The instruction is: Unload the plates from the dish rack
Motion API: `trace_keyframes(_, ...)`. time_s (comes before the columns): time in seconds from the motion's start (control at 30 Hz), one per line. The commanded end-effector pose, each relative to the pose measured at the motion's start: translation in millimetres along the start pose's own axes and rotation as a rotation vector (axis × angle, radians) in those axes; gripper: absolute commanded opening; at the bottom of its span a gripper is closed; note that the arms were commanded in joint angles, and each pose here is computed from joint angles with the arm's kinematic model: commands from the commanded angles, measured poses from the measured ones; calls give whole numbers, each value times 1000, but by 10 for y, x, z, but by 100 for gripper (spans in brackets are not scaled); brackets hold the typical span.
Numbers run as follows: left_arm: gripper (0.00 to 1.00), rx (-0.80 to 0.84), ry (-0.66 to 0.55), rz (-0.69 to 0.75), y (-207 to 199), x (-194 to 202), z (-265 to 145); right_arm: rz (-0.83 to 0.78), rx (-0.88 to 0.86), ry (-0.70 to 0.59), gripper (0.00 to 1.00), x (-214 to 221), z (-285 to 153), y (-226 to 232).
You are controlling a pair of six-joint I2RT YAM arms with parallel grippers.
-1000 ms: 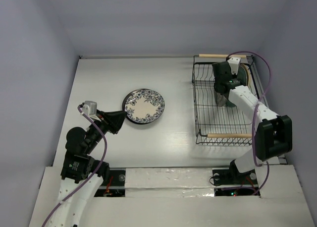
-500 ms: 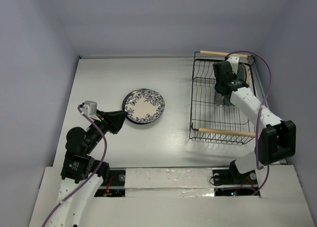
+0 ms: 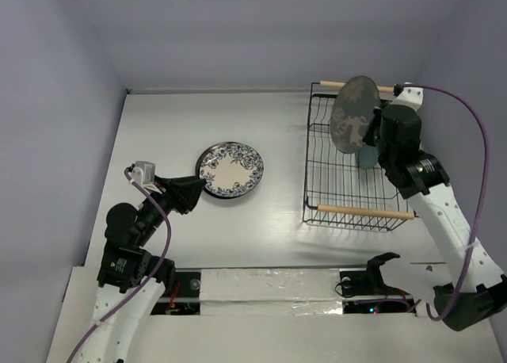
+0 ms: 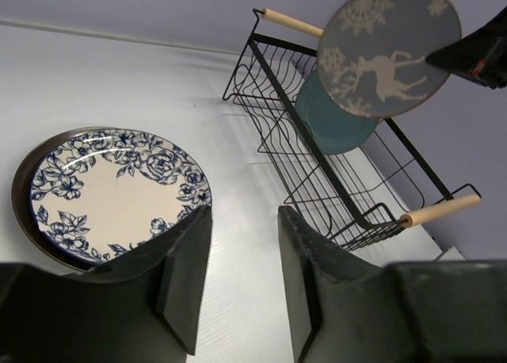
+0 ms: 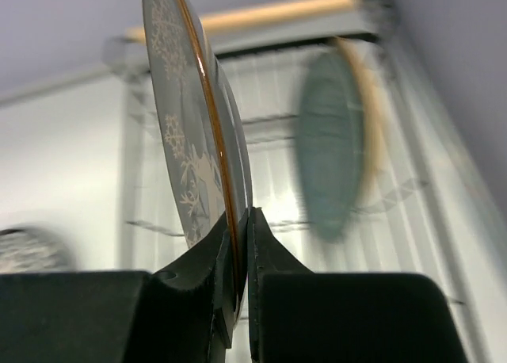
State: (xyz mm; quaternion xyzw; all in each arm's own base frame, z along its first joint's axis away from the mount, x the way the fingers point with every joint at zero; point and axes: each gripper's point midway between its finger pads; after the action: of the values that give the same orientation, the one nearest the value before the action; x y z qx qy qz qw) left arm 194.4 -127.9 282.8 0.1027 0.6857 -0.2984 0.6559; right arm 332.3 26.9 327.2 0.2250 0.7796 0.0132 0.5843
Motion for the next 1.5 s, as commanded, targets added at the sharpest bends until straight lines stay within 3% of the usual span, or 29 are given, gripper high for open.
trace_keyframes(0.0, 37, 9, -50, 15, -33, -165, 11, 262, -538, -84, 0, -405, -393, 1123)
trace_keyframes(0.1, 40, 0, -53, 14, -20, -177, 13, 303, -706, 35, 0, -67, -508, 1623)
trace_keyframes(0.3, 55, -24, -37, -20, 40, -118, 66, 389, -895, 255, 0, 642, -434, 2517)
trace_keyframes(0.37, 57, -33, -23, -57, 50, -117, 104, 396, -888, 341, 0, 993, -355, 2683)
trace_keyframes(0.43, 58, -46, -8, -134, 47, -142, 152, 410, -893, 361, 0, 1114, -330, 2793)
trace_keyframes(0.57, 65, -32, -89, -211, -70, -508, 135, 467, -883, 467, 0, 1521, -225, 2895)
trace_keyframes(0.6, 92, -37, -108, -223, -75, -573, 128, 468, -865, 484, 0, 1653, -164, 2876)
trace_keyframes(0.63, 99, -35, -121, -230, -85, -618, 123, 474, -847, 493, 0, 1722, -125, 2855)
trace_keyframes(0.83, 99, 4, -180, -283, -198, -869, 110, 491, -833, 609, 4, 2241, -66, 2840)
trace_keyframes(0.93, 99, 20, -183, -317, -213, -926, 194, 491, -810, 643, 12, 2472, -27, 2811)
trace_keyframes(1.03, 99, -2, -141, -340, -209, -952, 236, 479, -794, 669, 27, 2620, -41, 2788)
trace_keyframes(1.07, 99, 6, -148, -339, -234, -1002, 223, 453, -796, 671, 36, 2676, -62, 2795)
trace_keyframes(1.13, 99, 38, -161, -323, -298, -1064, 203, 399, -774, 698, 43, 2792, -90, 2763)
trace_keyframes(1.17, 99, 46, -175, -320, -331, -1134, 172, 349, -779, 695, 55, 2862, -166, 2782)
trace_keyframes(1.27, 99, 59, -206, -311, -406, -1303, 90, 256, -717, 682, 79, 2947, -211, 2695)
trace_keyframes(1.37, 99, 92, -246, -285, -521, -1486, -26, 212, -672, 636, 93, 2908, -176, 2596)
trace_keyframes(1.47, 99, 100, -229, -275, -577, -1518, -75, 150, -619, 592, 100, 2804, -180, 2443)
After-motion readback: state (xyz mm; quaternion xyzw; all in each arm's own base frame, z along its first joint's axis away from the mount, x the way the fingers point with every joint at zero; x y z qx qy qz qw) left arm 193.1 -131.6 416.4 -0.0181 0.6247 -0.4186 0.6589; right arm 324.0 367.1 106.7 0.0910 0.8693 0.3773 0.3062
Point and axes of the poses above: each gripper's point midway between its finger pads, its own z axis out along the fingers, its own y axis along the line the jaws close on, x = y × z, and after that the axes turned 13 degrees about z, right-handed
